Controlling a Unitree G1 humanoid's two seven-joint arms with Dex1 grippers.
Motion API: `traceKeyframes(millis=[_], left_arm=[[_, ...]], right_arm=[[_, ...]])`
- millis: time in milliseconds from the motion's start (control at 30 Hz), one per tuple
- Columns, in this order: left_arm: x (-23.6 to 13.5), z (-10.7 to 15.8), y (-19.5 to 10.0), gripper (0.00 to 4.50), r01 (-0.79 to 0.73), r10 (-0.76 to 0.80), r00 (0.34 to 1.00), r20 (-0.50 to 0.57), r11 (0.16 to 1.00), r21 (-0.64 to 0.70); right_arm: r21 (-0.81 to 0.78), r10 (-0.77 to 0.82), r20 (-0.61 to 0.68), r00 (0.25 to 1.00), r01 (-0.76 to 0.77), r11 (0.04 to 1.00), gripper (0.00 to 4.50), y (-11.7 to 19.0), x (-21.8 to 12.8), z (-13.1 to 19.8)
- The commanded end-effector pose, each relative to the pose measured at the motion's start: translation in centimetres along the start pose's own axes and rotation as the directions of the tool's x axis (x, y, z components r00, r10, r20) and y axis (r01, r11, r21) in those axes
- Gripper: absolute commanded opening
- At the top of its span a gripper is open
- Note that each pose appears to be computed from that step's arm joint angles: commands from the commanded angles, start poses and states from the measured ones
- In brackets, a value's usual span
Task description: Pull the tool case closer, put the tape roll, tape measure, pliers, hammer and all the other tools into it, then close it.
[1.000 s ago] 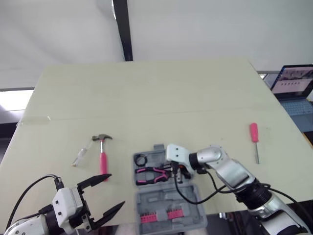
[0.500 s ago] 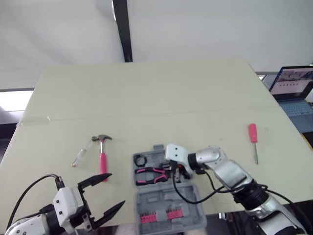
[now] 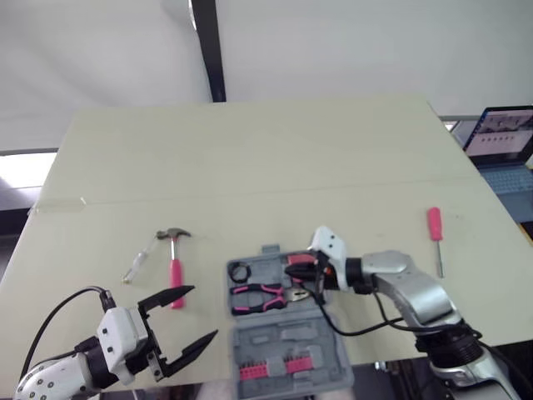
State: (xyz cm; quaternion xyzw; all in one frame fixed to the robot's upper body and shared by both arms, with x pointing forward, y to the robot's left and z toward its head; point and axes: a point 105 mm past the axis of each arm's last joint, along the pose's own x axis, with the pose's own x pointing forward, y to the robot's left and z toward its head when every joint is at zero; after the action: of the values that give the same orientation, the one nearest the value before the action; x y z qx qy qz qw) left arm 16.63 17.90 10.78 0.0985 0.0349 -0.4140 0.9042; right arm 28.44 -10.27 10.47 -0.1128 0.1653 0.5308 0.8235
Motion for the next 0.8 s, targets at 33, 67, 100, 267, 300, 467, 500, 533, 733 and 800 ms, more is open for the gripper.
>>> traceKeyframes(millis=[33,67,100,267,300,467,500,533,733,800], left_arm=[[-0.4,-0.4,0.4,4.50,-0.038,0.037,0.998,-0.043,0.999,-0.021],[-0.5,-0.5,0.4,4.50,-0.044,0.042,0.998,-0.049,0.998,-0.035],[-0.6,-0.6,0.4,4.50,-0.052,0.050,0.997,-0.053,0.997,-0.048],[-2.0,-1.6,0.3,4.50,-0.078,0.072,0.994,-0.085,0.994,-0.071],[-2.3,-1.9,0.2,4.50,-0.082,0.074,0.993,-0.096,0.994,-0.075],[-4.5,-2.9,-1.3,4.50,-0.091,0.077,0.987,-0.143,0.991,-0.098],[-4.8,-3.0,-1.4,4.50,-0.093,0.079,0.985,-0.152,0.992,-0.085],[-5.3,-3.1,-1.3,4.50,-0.111,0.101,0.981,-0.167,0.992,-0.051],[-7.1,-3.2,-1.8,4.50,-0.140,0.130,0.970,-0.207,0.990,-0.036],[-7.2,-3.0,-1.9,4.50,-0.142,0.132,0.970,-0.203,0.989,-0.032]], right_arm=[[-0.031,-0.097,0.043,0.994,0.099,0.995,0.05,-1.0,-3.6,0.6],[-0.038,-0.127,0.040,0.991,0.128,0.991,0.05,-1.2,-4.8,0.2],[-0.049,-0.149,0.032,0.988,0.151,0.987,0.05,-1.3,-5.9,-0.2],[0.011,-0.171,-0.133,0.976,0.174,0.985,0.05,0.0,-10.5,-4.7],[0.025,-0.174,-0.137,0.975,0.179,0.984,0.27,0.2,-11.0,-5.1],[0.055,-0.197,-0.146,0.969,0.207,0.977,2.43,1.3,-13.2,-6.6],[0.062,-0.197,-0.146,0.969,0.208,0.976,2.94,1.5,-13.6,-6.8],[0.071,-0.191,-0.159,0.969,0.205,0.976,3.41,1.8,-14.0,-7.2],[0.122,-0.203,-0.209,0.957,0.231,0.965,4.44,2.4,-15.1,-8.7],[0.135,-0.202,-0.212,0.956,0.233,0.963,4.44,2.4,-15.2,-9.0]])
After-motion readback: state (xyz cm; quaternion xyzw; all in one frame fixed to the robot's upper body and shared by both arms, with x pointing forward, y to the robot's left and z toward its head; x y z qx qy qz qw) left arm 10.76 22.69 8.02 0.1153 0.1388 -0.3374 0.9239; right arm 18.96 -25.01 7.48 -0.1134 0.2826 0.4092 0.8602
